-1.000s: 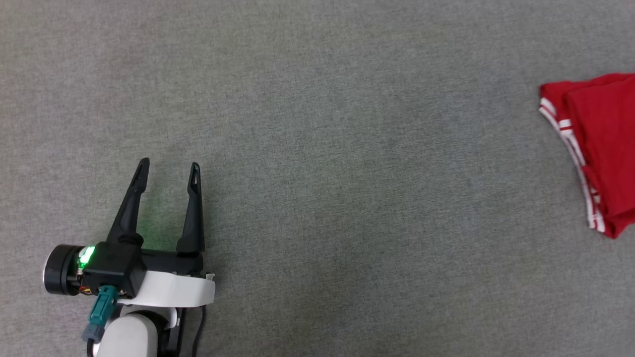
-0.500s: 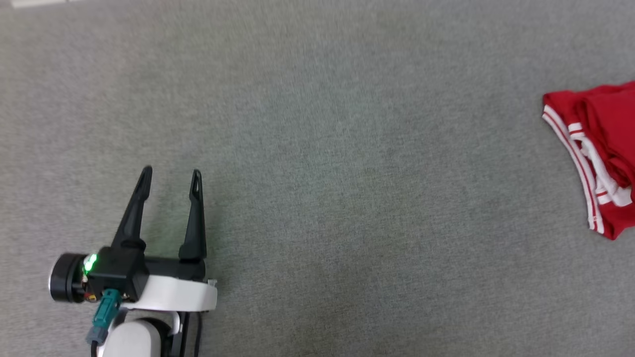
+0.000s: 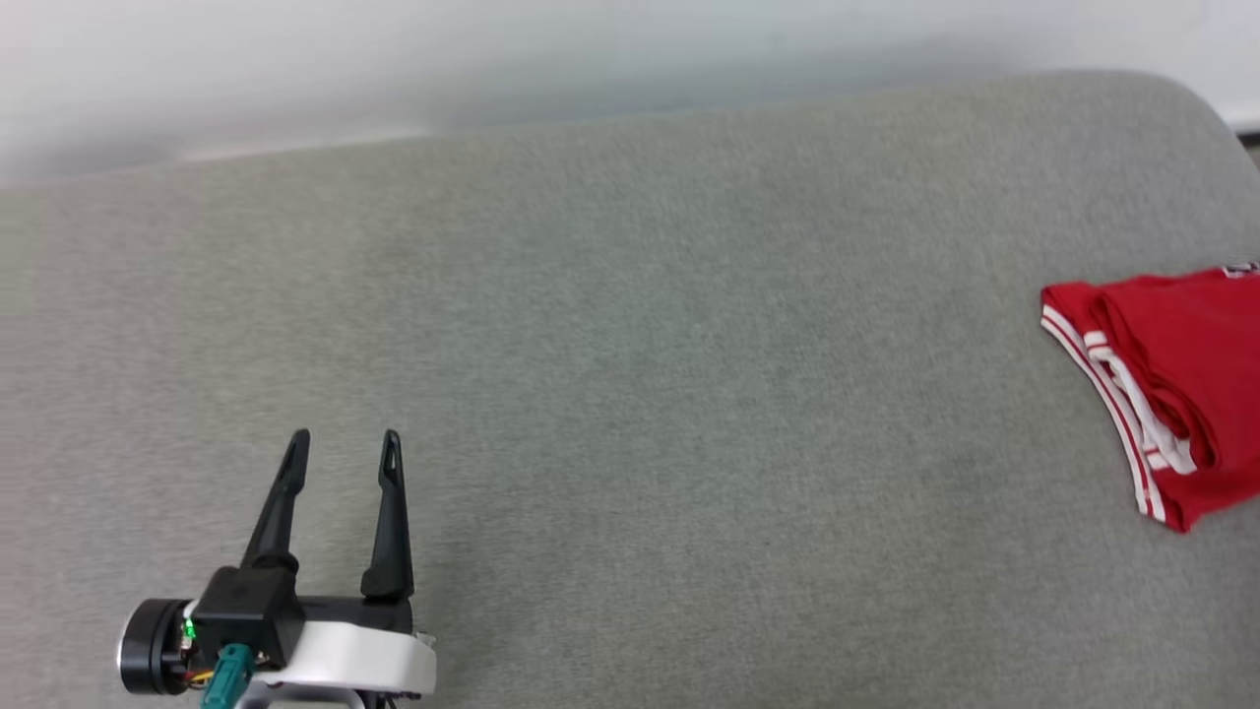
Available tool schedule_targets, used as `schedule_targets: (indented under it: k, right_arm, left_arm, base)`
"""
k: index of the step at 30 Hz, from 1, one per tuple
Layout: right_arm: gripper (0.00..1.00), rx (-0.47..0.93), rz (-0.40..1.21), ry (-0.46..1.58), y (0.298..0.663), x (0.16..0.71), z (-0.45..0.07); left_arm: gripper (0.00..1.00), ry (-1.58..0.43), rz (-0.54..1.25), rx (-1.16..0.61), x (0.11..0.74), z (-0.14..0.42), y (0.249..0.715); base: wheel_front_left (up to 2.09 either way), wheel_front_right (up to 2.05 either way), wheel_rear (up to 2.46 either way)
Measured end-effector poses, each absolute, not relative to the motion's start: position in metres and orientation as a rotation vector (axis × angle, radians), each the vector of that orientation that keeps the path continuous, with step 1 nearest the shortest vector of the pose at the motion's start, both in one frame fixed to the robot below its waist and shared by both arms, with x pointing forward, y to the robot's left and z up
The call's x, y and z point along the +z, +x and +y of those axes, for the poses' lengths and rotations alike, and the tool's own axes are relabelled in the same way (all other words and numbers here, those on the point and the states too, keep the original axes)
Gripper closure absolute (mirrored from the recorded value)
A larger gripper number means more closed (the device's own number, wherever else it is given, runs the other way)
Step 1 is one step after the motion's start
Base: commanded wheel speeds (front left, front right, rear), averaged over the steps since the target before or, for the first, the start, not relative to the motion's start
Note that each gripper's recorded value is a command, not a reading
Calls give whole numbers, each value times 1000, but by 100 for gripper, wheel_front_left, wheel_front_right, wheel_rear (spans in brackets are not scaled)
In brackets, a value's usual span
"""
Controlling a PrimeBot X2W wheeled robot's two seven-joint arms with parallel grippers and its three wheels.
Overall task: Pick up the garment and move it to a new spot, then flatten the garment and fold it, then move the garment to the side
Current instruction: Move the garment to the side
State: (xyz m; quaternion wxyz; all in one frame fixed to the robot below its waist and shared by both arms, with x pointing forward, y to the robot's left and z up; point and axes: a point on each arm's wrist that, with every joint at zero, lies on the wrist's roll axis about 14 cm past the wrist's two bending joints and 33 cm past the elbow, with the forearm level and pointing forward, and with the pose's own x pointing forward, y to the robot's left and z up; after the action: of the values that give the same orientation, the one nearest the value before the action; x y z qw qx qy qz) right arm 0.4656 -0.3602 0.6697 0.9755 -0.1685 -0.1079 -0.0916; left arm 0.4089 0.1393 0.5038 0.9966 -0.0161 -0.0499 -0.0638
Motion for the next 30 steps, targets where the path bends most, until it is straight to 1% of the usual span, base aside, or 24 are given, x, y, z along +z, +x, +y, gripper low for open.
schedule_targets:
  k: [3,7,10,16,21,26,30]
  right_arm:
    - [0,-131,-326,-300,460,675,-328]
    - [0,-36,-389,-233,454,662,-278]
    - [0,35,-405,-191,449,650,-245]
    - [0,117,-379,-80,431,618,-197]
    - [0,141,-318,-18,413,590,-177]
    - [0,122,-250,27,392,564,-174]
    - [0,81,-207,47,376,548,-183]
  left_arm:
    - [0,-26,-114,-106,511,146,399]
    - [0,-20,-131,-69,519,158,386]
    - [0,-17,-137,-39,522,167,375]
    - [0,-14,-151,17,528,183,357]
    - [0,-13,-158,36,530,188,344]
    - [0,-16,-153,44,528,190,335]
    - [0,-22,-154,38,528,189,333]
  base:
    - [0,0,0]
    - [0,0,0]
    - [0,0,0]
    - [0,0,0]
    - [0,0,0]
    - [0,0,0]
    - [0,0,0]
